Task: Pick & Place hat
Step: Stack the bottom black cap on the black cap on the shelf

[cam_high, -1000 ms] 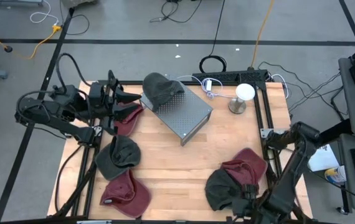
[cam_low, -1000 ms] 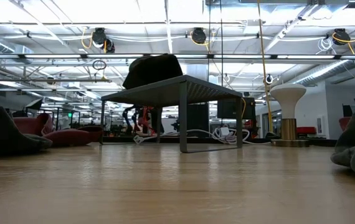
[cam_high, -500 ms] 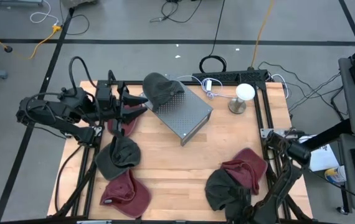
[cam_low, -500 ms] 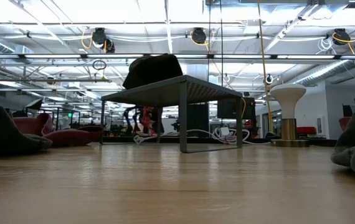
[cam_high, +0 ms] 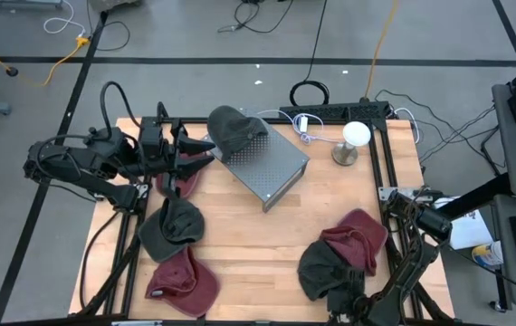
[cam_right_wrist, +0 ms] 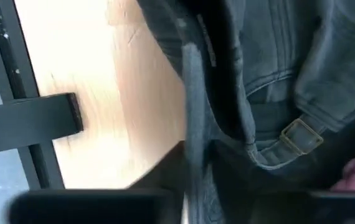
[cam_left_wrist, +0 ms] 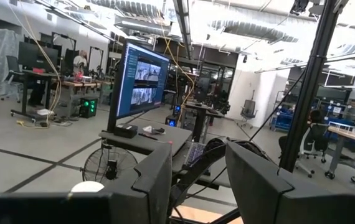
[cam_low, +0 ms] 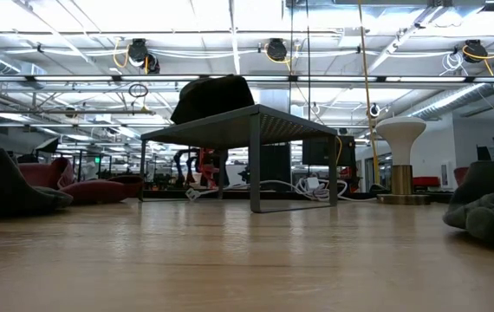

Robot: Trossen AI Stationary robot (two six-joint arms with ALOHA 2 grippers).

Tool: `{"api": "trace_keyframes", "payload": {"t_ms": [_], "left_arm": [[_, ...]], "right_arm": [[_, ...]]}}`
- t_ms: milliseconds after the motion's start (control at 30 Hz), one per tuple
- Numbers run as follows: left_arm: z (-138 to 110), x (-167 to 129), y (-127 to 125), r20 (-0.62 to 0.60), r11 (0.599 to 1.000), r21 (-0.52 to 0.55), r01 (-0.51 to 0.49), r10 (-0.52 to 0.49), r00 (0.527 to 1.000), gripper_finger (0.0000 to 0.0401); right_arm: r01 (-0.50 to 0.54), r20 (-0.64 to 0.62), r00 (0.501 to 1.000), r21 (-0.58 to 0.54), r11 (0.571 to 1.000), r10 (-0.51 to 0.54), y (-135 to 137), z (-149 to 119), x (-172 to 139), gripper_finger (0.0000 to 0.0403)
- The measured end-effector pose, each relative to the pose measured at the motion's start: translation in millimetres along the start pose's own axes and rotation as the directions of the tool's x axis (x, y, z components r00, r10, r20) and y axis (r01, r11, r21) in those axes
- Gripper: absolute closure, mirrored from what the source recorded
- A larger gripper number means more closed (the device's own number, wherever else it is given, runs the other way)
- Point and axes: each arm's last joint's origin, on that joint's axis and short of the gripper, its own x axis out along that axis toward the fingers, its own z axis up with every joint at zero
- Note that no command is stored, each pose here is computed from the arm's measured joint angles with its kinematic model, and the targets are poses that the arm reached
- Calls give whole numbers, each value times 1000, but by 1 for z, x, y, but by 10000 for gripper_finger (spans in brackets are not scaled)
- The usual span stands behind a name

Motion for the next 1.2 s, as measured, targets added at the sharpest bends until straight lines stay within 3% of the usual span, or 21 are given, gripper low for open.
{"api": "trace_keyframes", "payload": {"t_ms": [67,233,467,600,833,1033,1200], "left_arm": [[0,0,0,0,1000,-1,0,0,1000,245],[0,0,0,1,1000,-2,0,0,1000,245],[2,-3,0,11,1000,-5,5,-5,1000,245],[5,-5,0,15,1000,-6,17,-17,1000,245],[9,-10,0,29,999,-6,34,-34,999,244],[12,-13,0,47,999,-12,37,-36,998,244],[16,-14,0,78,998,-37,46,-43,996,244]], "right_arm": [[-11,18,1000,4,1000,11,-2,1,-4,388],[-74,82,994,42,996,70,-14,3,-30,394],[-224,327,929,122,967,174,-59,5,-96,398],[-324,522,827,141,935,208,-93,5,-135,398],[-398,827,548,127,909,124,-142,6,-189,398],[-314,938,346,153,937,-38,-167,7,-222,398],[-190,952,263,210,959,-157,-178,8,-240,398]]}}
